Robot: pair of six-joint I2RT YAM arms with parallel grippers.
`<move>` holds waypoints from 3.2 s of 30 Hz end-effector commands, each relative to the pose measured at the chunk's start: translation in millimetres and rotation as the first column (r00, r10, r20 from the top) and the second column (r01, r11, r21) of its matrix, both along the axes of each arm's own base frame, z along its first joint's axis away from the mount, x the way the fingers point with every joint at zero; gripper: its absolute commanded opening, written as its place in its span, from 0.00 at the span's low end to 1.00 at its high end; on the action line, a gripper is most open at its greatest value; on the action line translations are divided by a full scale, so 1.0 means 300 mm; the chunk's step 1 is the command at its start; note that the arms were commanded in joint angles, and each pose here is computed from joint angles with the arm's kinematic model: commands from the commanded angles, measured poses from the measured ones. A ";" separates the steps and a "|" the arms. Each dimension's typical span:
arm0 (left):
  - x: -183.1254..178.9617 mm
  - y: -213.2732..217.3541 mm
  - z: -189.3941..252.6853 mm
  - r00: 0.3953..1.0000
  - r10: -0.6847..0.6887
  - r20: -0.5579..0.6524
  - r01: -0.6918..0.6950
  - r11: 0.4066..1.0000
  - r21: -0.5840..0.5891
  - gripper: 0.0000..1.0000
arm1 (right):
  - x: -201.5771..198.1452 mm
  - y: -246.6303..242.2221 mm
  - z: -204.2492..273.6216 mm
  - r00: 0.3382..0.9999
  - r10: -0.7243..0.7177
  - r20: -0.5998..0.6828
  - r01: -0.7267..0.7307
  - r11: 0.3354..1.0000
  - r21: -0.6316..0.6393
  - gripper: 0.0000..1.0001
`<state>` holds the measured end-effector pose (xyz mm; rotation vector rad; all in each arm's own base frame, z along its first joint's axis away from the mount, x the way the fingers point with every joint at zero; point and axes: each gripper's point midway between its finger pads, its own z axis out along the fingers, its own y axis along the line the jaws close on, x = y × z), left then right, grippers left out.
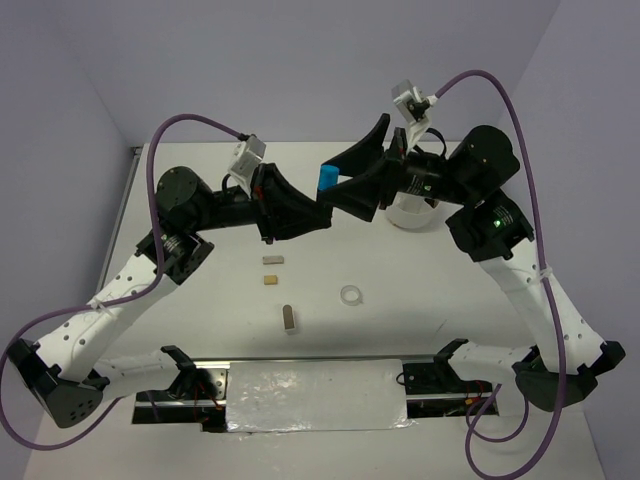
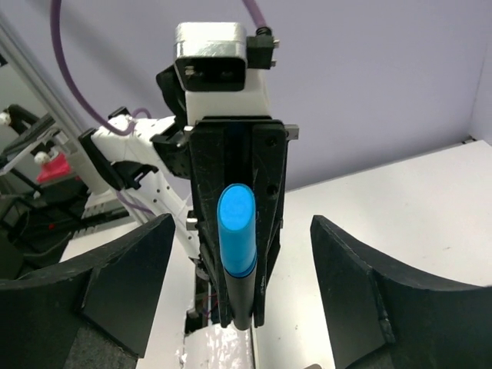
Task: Sort the stationery into containers
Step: Close the pen cap on the pen.
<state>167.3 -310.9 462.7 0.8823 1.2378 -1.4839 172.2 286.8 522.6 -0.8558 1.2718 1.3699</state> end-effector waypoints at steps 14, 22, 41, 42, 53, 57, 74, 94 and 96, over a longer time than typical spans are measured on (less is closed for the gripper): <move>-0.011 0.002 0.000 0.999 -0.011 0.045 0.011 1.000 -0.003 0.00 | -0.001 -0.037 0.094 0.999 -0.032 0.015 0.030 0.994 0.104 0.54; -0.001 0.003 0.022 0.998 0.006 0.056 -0.006 1.000 -0.011 0.00 | 0.010 -0.017 0.042 1.000 0.001 0.006 -0.002 0.997 0.079 0.23; 0.083 0.050 0.232 0.975 0.036 0.221 -0.021 0.997 -0.070 0.00 | -0.003 0.027 -0.219 0.961 0.188 -0.205 -0.205 0.977 -0.064 0.00; 0.087 0.054 0.246 0.972 0.046 0.230 -0.028 0.997 -0.077 0.00 | -0.004 0.028 -0.235 0.957 0.188 -0.220 -0.208 0.976 -0.069 0.00; 0.124 0.059 0.331 0.936 0.114 0.332 -0.086 0.991 -0.098 0.00 | -0.049 0.042 -0.391 0.891 0.233 -0.389 -0.300 0.946 -0.121 0.00; 0.142 0.066 0.353 0.929 0.139 0.344 -0.111 0.989 -0.102 0.00 | -0.064 0.053 -0.421 0.875 0.242 -0.419 -0.324 0.936 -0.138 0.00; 0.197 0.128 0.410 0.894 0.239 0.378 -0.194 0.969 -0.154 0.00 | -0.108 0.053 -0.509 0.810 0.301 -0.503 -0.424 0.893 -0.148 0.00; 0.219 0.165 0.494 0.849 0.299 0.435 -0.232 0.952 -0.202 0.00 | -0.212 0.067 -0.653 0.715 0.342 -0.610 -0.542 0.822 -0.176 0.00; 0.218 0.157 0.475 0.865 0.278 0.419 -0.215 0.958 -0.192 0.00 | -0.208 0.066 -0.638 0.729 0.329 -0.601 -0.523 0.834 -0.177 0.02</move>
